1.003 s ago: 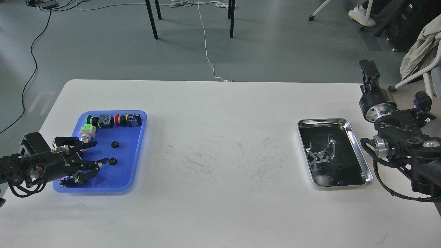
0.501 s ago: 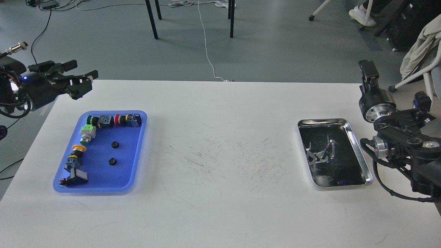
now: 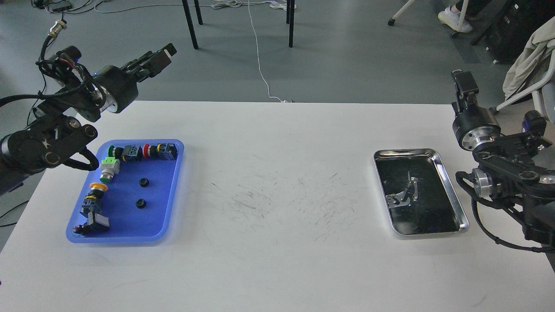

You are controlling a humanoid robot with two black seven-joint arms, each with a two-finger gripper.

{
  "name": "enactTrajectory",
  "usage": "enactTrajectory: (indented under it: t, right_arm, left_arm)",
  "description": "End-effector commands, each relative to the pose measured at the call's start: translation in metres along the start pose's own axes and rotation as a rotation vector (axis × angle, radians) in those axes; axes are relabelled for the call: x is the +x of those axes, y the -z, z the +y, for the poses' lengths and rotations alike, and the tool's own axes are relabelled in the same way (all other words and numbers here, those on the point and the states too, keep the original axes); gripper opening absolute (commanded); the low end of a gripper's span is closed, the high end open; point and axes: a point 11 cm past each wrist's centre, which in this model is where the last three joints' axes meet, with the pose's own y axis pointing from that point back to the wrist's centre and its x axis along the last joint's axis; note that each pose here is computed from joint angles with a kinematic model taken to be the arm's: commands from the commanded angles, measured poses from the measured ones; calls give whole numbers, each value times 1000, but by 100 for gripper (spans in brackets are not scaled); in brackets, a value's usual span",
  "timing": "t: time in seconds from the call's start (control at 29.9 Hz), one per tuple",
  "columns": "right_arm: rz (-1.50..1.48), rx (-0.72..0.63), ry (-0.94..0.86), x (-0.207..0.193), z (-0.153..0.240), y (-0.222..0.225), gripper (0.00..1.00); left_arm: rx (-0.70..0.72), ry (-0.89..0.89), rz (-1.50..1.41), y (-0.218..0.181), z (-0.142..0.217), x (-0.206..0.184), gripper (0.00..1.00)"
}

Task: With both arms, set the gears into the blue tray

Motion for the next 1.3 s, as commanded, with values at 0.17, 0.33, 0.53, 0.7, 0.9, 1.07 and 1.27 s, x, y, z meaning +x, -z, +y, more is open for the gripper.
enactTrajectory:
  t: [0.17, 0.33, 0.53, 0.7, 0.9, 1.07, 1.27]
  right_arm:
    - [-35, 44, 49, -12, 5, 15, 96]
    - [-104, 80, 42, -6, 4, 34, 96]
    - [-170, 78, 39, -9, 1, 47, 96]
    - [-198, 58, 57, -13, -1, 50, 98]
    - [-327, -9, 101, -13, -3, 48, 99]
    - [-393, 17, 111, -8, -7, 59, 99]
    - [-401, 29, 114, -10, -9, 61, 99]
  left_arm:
    - [-37, -101, 298, -31, -32, -13, 93]
    - [-66, -39, 463, -41, -38, -23, 99]
    - [-95, -39, 559, -54, -46, -39, 99]
    - [-102, -26, 725, -57, -47, -30, 99]
    - [-21, -18, 784, -42, -46, -35, 99]
    - [27, 13, 823, -28, -42, -39, 99]
    - [38, -7, 856, -15, -35, -35, 99]
